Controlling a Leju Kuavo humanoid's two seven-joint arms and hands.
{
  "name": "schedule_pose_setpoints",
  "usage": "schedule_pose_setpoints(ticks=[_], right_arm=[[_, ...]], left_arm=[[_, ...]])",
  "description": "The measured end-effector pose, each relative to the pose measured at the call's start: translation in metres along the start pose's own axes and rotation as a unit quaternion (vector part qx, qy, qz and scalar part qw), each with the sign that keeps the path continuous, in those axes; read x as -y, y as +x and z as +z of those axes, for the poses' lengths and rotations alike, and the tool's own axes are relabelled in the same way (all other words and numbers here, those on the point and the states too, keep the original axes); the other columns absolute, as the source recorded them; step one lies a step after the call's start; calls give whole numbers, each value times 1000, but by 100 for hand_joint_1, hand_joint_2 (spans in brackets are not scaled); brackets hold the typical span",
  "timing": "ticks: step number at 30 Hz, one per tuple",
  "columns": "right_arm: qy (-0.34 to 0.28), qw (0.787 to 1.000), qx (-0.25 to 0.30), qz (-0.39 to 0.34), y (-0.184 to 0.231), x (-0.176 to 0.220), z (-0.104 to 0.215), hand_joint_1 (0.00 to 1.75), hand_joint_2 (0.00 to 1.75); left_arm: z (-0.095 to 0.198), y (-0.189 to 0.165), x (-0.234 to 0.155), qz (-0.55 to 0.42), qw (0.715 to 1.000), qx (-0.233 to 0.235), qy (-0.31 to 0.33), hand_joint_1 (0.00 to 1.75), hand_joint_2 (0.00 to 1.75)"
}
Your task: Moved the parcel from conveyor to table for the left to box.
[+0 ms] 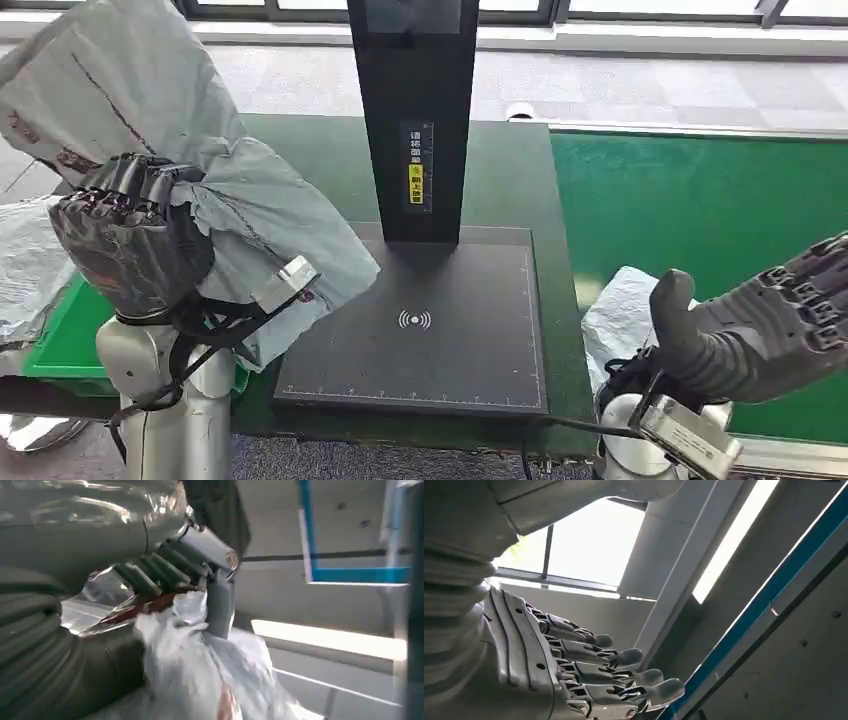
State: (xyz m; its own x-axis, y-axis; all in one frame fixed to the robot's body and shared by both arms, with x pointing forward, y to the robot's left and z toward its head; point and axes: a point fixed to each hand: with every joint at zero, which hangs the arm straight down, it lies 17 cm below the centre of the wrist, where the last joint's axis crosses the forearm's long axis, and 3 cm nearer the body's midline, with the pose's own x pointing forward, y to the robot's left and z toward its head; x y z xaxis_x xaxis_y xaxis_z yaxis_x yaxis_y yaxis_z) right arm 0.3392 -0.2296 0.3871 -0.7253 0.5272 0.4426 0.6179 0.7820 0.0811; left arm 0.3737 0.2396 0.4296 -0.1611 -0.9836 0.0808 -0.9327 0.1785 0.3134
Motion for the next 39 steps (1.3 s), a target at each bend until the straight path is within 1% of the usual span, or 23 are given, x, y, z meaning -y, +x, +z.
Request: schedule_pose_setpoints(ticks=[1,3,6,7,10,11,12,14,16,18,20,24,28,32,37,39], right_arm=[[-2,1000,0,-1,0,1,-1,0,175],[-4,1000,1,-1,1,3,-2,0,175],[-5,1000,2,-1,2,3,-2,0,175],[-5,1000,2,-1,2,3,-2,0,175],[-6,1000,1,-2,2,4,-2,0,175],[-6,1000,1,-2,2,4,-2,0,175],[-6,1000,1,-2,2,4,-2,0,175],[-7,1000,1,-2,2,4,-2,0,175],[-6,1000,2,-2,2,4,-2,0,175],[-6,1000,3,-1,3,4,-3,0,175],[-3,1000,2,2,2,4,0,0,175],[6,1000,-12,12,-1,1,-1,0,175],[5,1000,-10,12,1,2,-2,0,175],[-2,1000,6,1,6,4,-2,0,175],[-1,1000,6,0,6,3,-1,0,175],[-2,1000,4,-2,6,3,0,0,175]], left_arm=[[2,-17,5,-13,1000,-20,-6,175,175],[7,-34,9,-28,999,-37,-16,175,175],[11,-45,14,-38,998,-45,-23,175,175],[13,-51,15,-42,997,-54,-25,175,175],[35,-97,30,-69,988,-124,-55,175,175],[45,-109,34,-79,986,-135,-67,175,175],[48,-116,35,-84,985,-137,-70,175,175],[62,-134,47,-98,982,-128,-94,175,175],[78,-156,57,-116,977,-130,-119,175,175],[97,-181,61,-131,969,-157,-138,175,175],[111,-196,67,-138,962,-178,-152,175,175],[130,-225,77,-147,955,-186,-177,175,175],[142,-245,80,-156,948,-205,-189,175,175],[156,-256,80,-162,934,-254,-192,175,175],[165,-257,84,-158,929,-266,-201,175,175],[173,-265,84,-161,920,-294,-203,175,175]])
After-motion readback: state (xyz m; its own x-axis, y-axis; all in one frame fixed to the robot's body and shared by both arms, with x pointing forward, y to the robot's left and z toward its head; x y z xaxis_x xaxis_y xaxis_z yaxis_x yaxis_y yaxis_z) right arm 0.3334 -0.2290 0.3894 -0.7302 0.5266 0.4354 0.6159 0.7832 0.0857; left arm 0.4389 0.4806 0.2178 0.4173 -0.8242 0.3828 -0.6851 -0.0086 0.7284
